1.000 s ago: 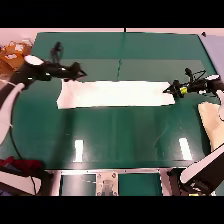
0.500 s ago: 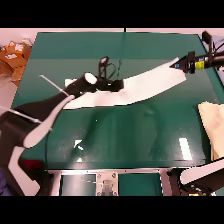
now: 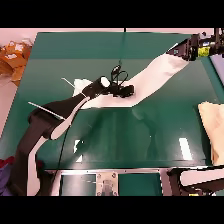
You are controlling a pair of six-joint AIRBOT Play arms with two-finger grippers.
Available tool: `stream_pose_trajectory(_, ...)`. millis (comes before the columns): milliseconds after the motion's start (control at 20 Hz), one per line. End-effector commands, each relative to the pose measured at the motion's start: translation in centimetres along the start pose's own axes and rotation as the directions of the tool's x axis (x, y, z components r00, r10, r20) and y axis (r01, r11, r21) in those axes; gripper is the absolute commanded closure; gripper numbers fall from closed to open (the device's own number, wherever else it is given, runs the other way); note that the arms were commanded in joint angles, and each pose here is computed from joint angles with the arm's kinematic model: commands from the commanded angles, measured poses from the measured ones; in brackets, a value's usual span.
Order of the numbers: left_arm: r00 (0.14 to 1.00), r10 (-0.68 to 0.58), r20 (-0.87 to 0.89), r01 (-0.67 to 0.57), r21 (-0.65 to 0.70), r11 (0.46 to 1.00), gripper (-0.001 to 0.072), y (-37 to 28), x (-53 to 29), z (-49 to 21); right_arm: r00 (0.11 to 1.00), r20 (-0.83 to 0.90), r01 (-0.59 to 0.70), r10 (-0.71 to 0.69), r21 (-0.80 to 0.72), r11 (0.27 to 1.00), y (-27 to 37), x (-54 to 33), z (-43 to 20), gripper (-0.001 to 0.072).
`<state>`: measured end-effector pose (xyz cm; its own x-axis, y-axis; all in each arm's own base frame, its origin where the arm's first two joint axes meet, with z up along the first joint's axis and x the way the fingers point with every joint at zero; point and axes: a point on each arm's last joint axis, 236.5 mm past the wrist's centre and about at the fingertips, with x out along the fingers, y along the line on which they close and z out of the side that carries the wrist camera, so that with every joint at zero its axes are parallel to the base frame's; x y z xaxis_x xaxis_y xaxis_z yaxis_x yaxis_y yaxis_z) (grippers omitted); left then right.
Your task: Fold the shirts.
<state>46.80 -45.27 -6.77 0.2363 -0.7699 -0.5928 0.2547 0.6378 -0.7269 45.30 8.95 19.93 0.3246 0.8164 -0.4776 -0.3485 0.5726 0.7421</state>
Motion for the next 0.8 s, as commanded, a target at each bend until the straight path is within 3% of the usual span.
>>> stream_pose_trajectory(0, 0.997, 0.024, -0.078, -0.021, 0.049, 0.999, 0.0682, 0.6, -3.3, 0.9, 1.000, -0.007, -0.010, 0.010, -0.012, 1.000, 0.9, 0.5, -0.1, 0.0697)
stream_pose_trajectory(100, 0.977, 0.148, -0.152, -0.133, 0.107, 0.985, 0.0682, 3.0, -8.3, 2.0, 0.999, -0.028, -0.025, 0.025, -0.021, 0.999, 1.8, 1.7, -0.4, 0.0698)
stream_pose_trajectory(300, 0.855, 0.466, -0.230, -0.412, 0.245, 0.877, 0.0681, 8.4, -22.9, 4.4, 0.998, -0.028, -0.064, 0.063, -0.042, 0.997, 5.7, 6.6, -0.1, 0.0697)
stream_pose_trajectory(400, 0.830, 0.529, -0.176, -0.479, 0.259, 0.838, 0.0681, 9.5, -29.2, 6.0, 0.997, -0.010, -0.081, 0.080, -0.051, 0.995, 8.4, 10.6, 0.0, 0.0697)
stream_pose_trajectory(750, 0.806, 0.589, 0.055, -0.591, 0.146, 0.794, 0.0681, 11.9, -43.3, 10.3, 0.995, 0.007, -0.099, 0.099, 0.015, 0.995, 13.1, 33.1, -6.1, 0.0697)
